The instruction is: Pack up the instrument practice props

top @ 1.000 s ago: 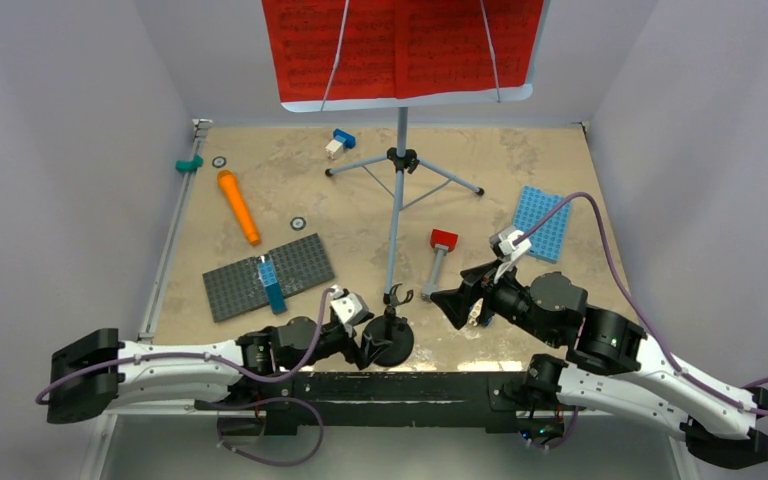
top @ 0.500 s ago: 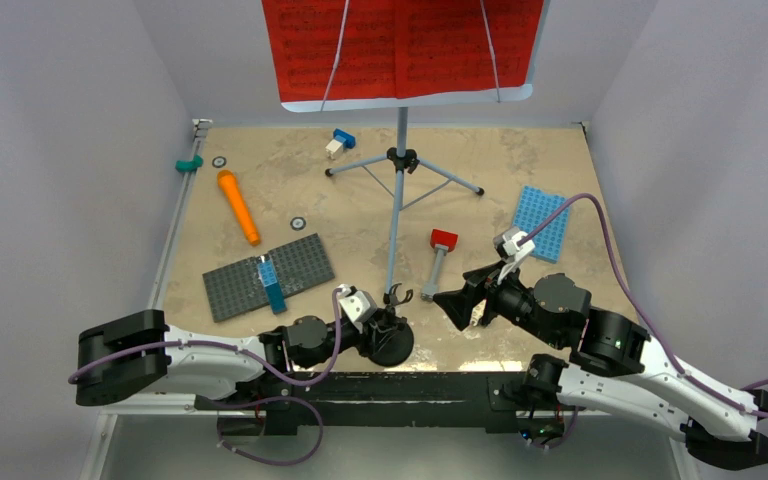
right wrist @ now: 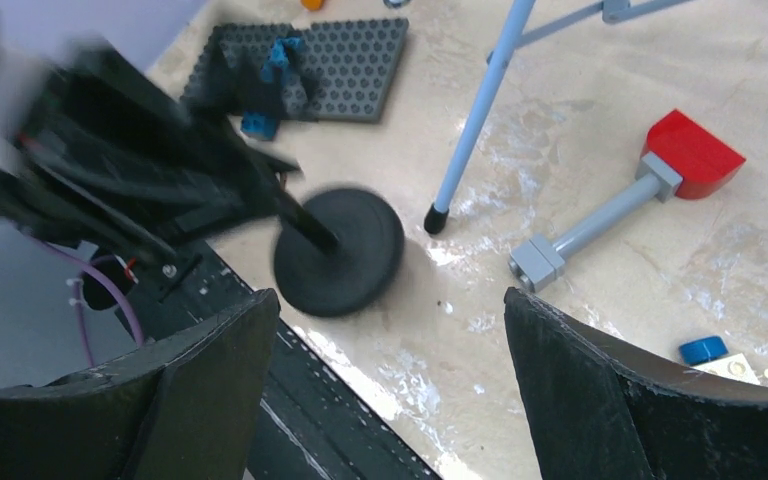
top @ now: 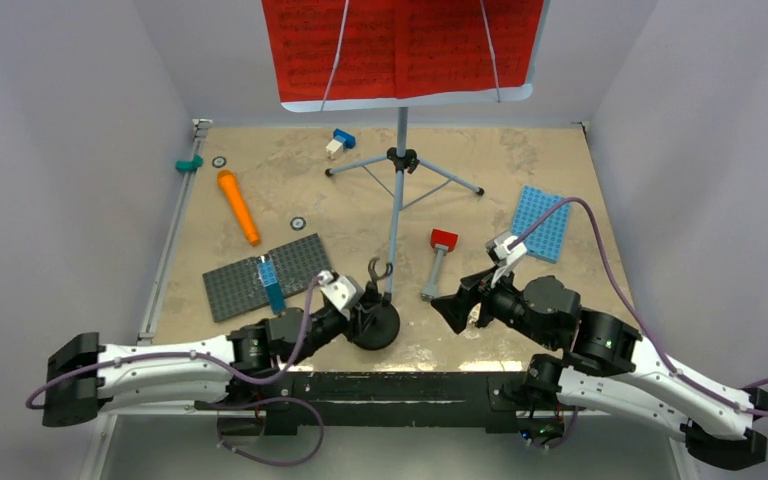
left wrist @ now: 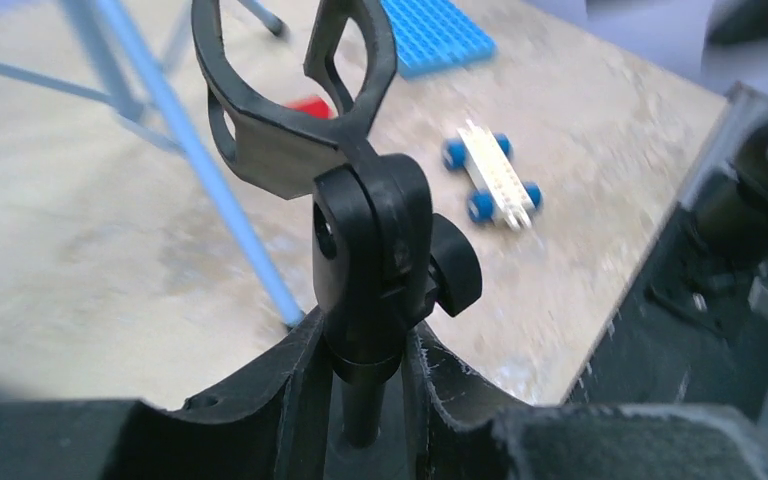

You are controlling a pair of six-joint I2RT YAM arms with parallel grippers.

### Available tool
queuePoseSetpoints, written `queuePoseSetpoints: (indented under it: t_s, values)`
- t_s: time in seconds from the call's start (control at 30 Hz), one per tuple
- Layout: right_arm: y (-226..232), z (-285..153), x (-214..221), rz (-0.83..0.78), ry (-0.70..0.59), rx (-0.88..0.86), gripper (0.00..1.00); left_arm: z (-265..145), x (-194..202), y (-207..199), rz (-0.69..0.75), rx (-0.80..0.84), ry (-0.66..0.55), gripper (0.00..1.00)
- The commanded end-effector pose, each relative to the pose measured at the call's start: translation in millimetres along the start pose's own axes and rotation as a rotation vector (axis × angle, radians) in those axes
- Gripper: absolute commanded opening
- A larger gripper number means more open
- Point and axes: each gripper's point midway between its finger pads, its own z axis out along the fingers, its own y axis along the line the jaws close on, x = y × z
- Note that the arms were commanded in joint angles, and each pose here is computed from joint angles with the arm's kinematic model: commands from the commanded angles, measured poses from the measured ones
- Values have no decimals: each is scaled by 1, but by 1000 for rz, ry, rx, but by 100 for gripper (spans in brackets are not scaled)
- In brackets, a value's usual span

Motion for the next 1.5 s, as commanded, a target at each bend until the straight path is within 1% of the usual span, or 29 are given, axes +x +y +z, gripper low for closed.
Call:
queuePoseSetpoints:
  t_s: [0.0,0.03,0.07,0.17,0.27,0.4,0.47,0.57,0.63,0.67,0.77,0.97,1.1,1.17,1.2,1.23,1.33,1.47]
  values:
    - [3,7,7,11,5,-19,87,-19,-111,57,-77,-253,-95,0]
    - [4,8,7,12,3,-21,87,-25,-110,75,-95,-282,-54,0]
    - [5,9,6,14,0,-29,87,-31,-110,95,-120,-332,-38,0]
    - [10,10,4,13,-6,-49,87,-47,-114,141,-151,-473,-9,0]
    - [13,12,6,10,0,-66,87,-50,-118,185,-191,-631,12,0]
    - [16,16,11,8,15,-84,87,-50,-130,256,-268,-828,-43,0]
    - [19,18,13,15,19,-99,87,-43,-149,290,-227,-879,-145,0]
    - [24,20,15,14,24,-127,87,-33,-169,340,-217,-939,-219,0]
    - [25,22,16,4,29,-130,87,-21,-176,367,-180,-964,-207,0]
    - [24,23,16,-2,29,-122,87,-11,-170,382,-152,-973,-168,0]
    - [20,25,15,-21,20,-102,87,1,-173,412,-99,-989,-139,0]
    - [15,32,17,-52,14,-80,87,10,-154,469,-98,-1032,-94,0]
    - [13,34,15,-71,22,-62,87,9,-146,503,-108,-1073,-82,0]
    - [12,35,12,-83,18,-53,87,10,-134,512,-61,-1072,-5,0]
    - [13,36,10,-86,13,-51,88,13,-131,514,-59,-1067,9,0]
    - [13,36,7,-93,8,-49,88,7,-126,523,-64,-1079,27,0]
    - [15,39,1,-104,1,-45,88,8,-111,536,-71,-1080,71,0]
    - [17,43,-2,-109,6,-40,88,11,-97,547,-73,-1086,91,0]
